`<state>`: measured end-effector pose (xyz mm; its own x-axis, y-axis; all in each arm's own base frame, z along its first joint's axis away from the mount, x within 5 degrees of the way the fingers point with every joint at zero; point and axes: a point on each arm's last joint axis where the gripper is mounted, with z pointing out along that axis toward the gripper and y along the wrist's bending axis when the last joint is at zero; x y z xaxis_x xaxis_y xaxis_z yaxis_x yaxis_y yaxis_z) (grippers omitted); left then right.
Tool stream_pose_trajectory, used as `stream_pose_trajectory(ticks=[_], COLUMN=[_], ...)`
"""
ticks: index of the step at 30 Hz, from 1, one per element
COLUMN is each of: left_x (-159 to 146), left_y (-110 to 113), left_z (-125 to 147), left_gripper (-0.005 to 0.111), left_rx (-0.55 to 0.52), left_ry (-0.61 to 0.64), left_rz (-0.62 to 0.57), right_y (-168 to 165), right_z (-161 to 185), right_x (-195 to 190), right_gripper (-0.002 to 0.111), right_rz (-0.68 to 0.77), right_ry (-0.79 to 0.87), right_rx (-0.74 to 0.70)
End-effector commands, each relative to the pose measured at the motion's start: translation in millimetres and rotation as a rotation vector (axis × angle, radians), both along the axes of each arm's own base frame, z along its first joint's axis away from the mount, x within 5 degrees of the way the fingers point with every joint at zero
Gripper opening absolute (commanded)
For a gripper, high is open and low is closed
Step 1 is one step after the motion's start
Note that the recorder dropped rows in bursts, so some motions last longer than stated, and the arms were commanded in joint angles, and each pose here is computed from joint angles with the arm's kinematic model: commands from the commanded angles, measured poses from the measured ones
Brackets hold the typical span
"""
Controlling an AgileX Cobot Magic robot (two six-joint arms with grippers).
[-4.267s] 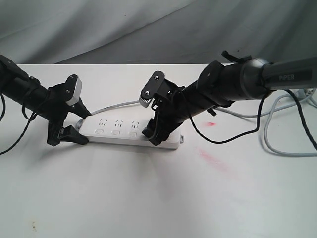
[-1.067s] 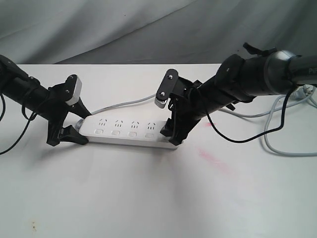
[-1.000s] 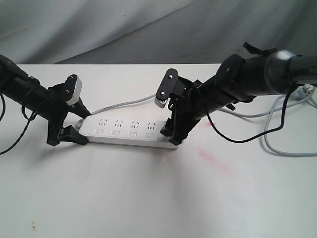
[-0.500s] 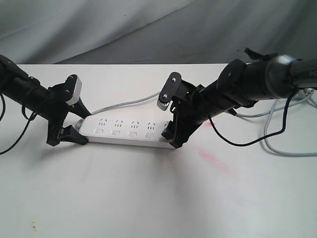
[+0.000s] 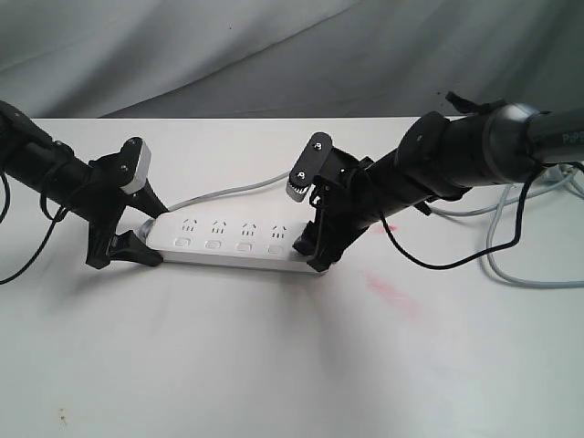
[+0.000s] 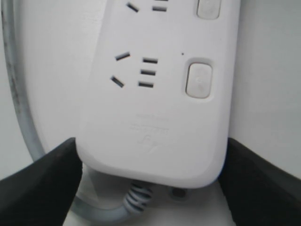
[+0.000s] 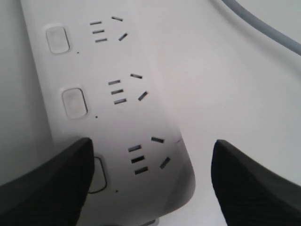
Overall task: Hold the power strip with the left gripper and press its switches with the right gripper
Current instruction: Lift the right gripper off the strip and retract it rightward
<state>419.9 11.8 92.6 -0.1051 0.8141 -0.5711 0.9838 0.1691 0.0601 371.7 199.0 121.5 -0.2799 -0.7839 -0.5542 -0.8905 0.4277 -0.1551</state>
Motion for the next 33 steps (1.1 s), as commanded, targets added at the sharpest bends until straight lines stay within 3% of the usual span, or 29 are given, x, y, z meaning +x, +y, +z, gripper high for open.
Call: stream_pose_trajectory(ticks=[1, 11, 20, 27, 33], left_x=[-1.6, -1.6, -1.6, -1.6, -1.6], left_y=[1.2, 1.2, 1.2, 1.2, 1.2], left_z=[-3.3, -3.3, -3.3, -3.3, -3.3], left_gripper=[0.065, 0.065, 0.065, 0.065, 0.065], left_rx=[0.032, 0.031, 0.032, 0.032, 0.031], left_ry=[0.007, 0.008, 0.007, 0.007, 0.009], left_rz=[-0.026, -0.024, -0.026, -0.026, -0.023], right_y=[-4.4, -6.3, -8.5, -35.5, -72.1], right_z=[-8.0, 67.4, 109.7, 177.5, 208.2], right_x=[-0.5, -3.5, -21.1, -80.3, -157.0], right_gripper=[0.066, 0.066, 0.066, 0.066, 0.066], right_rz=[0.031, 0.018, 0.01, -0.043, -0.136], right_ry=[0.003, -0.181, -0.169, -0.28, -0.333], right_rx=[-0.039, 0.03, 0.116, 0.218, 0.34])
